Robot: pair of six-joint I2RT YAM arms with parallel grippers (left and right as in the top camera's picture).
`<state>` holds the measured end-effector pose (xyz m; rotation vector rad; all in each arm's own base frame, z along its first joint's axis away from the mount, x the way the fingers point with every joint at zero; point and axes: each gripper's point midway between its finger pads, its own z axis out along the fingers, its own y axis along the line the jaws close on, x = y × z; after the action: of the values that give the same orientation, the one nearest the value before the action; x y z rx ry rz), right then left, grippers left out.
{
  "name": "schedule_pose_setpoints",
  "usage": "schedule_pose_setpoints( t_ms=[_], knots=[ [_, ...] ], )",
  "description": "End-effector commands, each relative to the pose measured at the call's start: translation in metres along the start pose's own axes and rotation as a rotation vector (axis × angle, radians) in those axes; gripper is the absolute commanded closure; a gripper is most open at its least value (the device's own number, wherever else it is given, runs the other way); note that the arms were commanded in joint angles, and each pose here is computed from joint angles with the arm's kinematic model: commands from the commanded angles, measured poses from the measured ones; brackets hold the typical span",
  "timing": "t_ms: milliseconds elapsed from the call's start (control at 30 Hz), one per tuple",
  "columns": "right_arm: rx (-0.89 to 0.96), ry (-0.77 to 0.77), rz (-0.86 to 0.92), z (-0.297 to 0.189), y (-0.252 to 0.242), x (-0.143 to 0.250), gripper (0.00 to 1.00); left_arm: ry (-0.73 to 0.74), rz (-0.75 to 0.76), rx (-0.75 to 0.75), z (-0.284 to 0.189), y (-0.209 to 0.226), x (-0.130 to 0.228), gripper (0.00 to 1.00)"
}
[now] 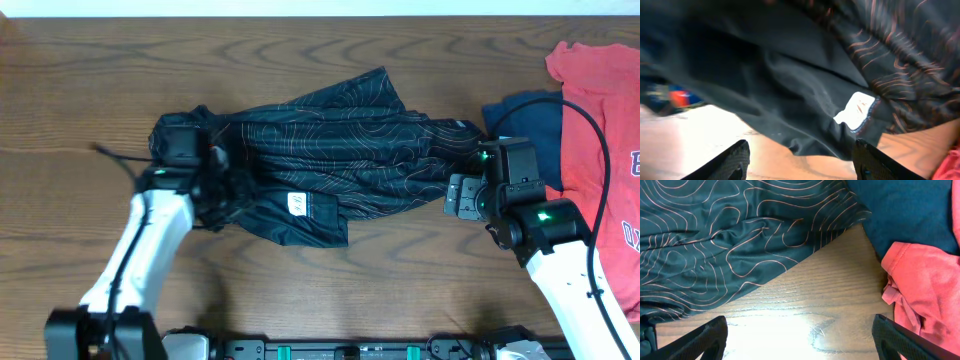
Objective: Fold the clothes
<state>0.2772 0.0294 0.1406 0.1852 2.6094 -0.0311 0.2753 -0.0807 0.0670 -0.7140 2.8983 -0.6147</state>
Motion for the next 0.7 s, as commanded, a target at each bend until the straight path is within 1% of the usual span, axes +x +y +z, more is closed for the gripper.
schedule_pose_setpoints(
  t_ms=[0, 167, 233, 300, 367, 400, 433, 567, 667],
  knots=[
    [0.014, -0.006, -0.006, -0.001, -0.003, -0.003, 0.09, 0.032, -0.13, -0.092, 0.024, 0.011, 0.008, 0.33],
    [0.013, -0.007, -0.005, -0.001, -0.003, -0.003, 0.09, 0.067, -0.247, -0.128, 0.051, 0.015, 0.008, 0.33],
    [0.014, -0.006, -0.006, -0.001, -0.003, -0.003, 0.09, 0.063, -0.252, -0.125, 0.06, 0.015, 0.003, 0.34],
    [0.014, -0.004, -0.006, -0.001, -0.004, -0.003, 0.09, 0.07, -0.256, -0.128, 0.064, 0.016, 0.003, 0.48],
    [0.015, -0.001, -0.007, 0.0, -0.004, -0.002, 0.09, 0.072, -0.256, -0.13, 0.064, 0.016, 0.004, 0.78],
    [0.016, -0.001, -0.007, 0.0, -0.004, -0.002, 0.09, 0.071, -0.247, -0.128, 0.063, 0.016, 0.004, 0.9],
    [0.016, 0.0, -0.007, 0.0, -0.004, -0.002, 0.09, 0.069, -0.238, -0.126, 0.062, 0.016, 0.003, 0.94],
    [0.017, 0.002, -0.009, 0.0, -0.004, -0.001, 0.09, 0.091, -0.212, -0.141, 0.052, 0.019, 0.012, 0.94],
    [0.019, 0.006, -0.026, 0.001, -0.004, -0.001, 0.09, 0.171, -0.159, -0.205, 0.032, 0.032, 0.039, 0.94]
  ],
)
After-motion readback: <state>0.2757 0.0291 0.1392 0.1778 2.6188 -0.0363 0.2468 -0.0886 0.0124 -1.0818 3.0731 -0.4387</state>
